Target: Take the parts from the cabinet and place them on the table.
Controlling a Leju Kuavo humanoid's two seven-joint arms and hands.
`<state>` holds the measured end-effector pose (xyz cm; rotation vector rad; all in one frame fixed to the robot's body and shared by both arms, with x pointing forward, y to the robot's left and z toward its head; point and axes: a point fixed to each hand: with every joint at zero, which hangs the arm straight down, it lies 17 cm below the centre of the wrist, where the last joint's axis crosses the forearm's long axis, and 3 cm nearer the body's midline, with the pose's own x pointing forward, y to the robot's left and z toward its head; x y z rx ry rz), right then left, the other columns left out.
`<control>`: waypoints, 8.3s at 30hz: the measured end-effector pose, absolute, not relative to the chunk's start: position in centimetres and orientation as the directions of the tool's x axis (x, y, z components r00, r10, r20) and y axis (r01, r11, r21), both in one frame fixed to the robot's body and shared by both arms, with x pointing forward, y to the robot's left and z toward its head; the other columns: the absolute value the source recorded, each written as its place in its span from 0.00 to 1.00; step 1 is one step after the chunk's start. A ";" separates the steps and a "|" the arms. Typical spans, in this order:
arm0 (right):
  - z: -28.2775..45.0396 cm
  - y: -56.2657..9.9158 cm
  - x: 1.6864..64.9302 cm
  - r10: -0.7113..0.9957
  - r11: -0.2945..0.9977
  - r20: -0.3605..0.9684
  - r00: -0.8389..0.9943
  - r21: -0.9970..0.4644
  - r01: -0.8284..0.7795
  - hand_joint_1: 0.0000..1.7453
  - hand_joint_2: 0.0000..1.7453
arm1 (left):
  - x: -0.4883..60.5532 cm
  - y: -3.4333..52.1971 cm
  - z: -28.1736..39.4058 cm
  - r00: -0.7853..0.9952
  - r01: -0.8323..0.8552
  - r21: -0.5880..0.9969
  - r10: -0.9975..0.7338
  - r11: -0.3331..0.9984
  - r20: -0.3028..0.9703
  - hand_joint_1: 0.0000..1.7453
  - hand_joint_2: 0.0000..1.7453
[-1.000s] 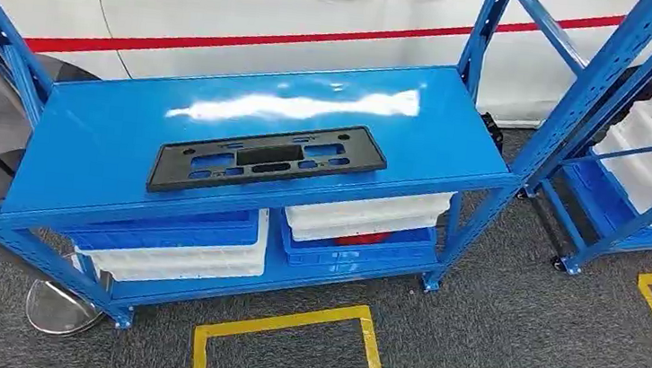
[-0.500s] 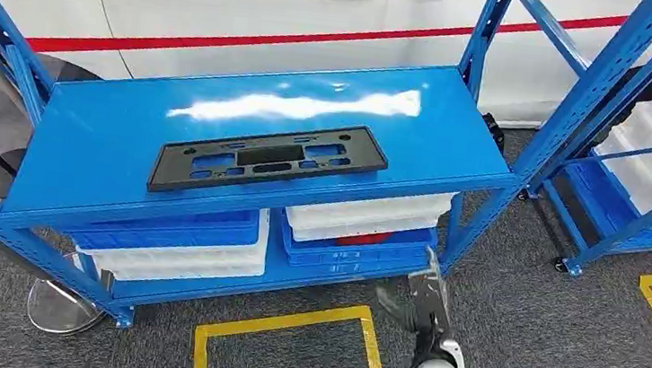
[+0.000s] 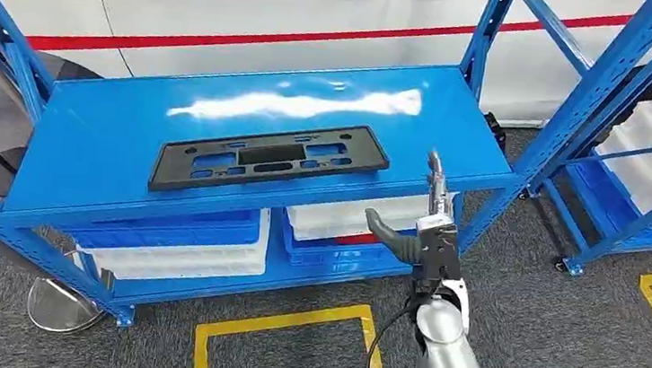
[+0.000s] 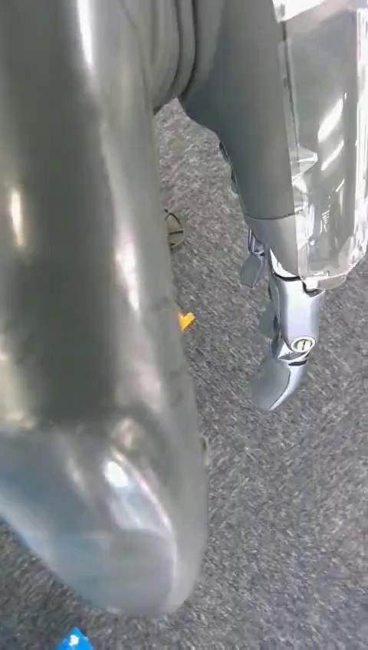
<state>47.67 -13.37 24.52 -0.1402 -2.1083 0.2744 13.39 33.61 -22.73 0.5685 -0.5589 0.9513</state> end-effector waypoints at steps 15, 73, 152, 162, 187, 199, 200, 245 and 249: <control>34.3 0.4 40.6 0.140 0.868 0.600 -0.788 -0.457 -0.194 0.00 1.00 | 14.8 33.0 -22.2 0.446 -0.872 0.185 0.581 0.452 0.681 0.00 0.00; 15.9 13.4 34.9 0.650 0.161 -0.281 -0.706 -0.857 0.489 0.00 1.00 | 39.7 15.2 -4.3 0.275 -0.415 -0.194 0.325 0.889 0.905 0.00 0.00; 13.4 0.4 40.4 0.788 0.313 0.073 -0.611 -0.902 0.297 0.00 1.00 | 18.0 33.2 -21.2 0.577 -0.310 0.075 0.125 0.948 0.807 0.00 0.00; 14.4 1.6 41.6 0.783 0.314 0.066 -0.618 -0.900 0.301 0.00 0.00 | 18.4 33.0 -21.1 0.564 -0.327 0.047 0.156 0.944 0.811 0.00 0.00; 12.3 1.0 42.9 0.805 0.339 0.162 -0.571 -0.915 0.219 0.00 1.00 | 18.1 31.9 -21.3 0.578 -0.285 0.043 0.136 0.957 0.804 0.00 0.00; 16.1 -1.5 45.4 0.896 0.252 0.071 -0.439 -0.895 0.369 0.00 1.00 | 18.3 31.7 -21.3 0.583 -0.257 0.050 0.114 0.965 0.804 0.00 0.00; 16.1 -2.0 45.7 0.902 0.243 0.066 -0.426 -0.895 0.375 0.00 1.00 | 18.3 31.7 -21.3 0.584 -0.253 0.050 0.111 0.966 0.804 0.00 0.00; 11.6 -3.1 46.9 0.912 0.100 -0.041 -0.409 -0.943 0.318 0.00 1.00 | 18.5 31.6 -21.3 0.586 -0.244 0.039 0.115 0.969 0.802 0.00 0.00; 11.2 -3.1 46.8 0.912 0.098 -0.040 -0.409 -0.946 0.311 0.00 1.00 | 18.0 31.7 -21.4 0.591 -0.251 0.040 0.120 0.967 0.798 0.00 0.00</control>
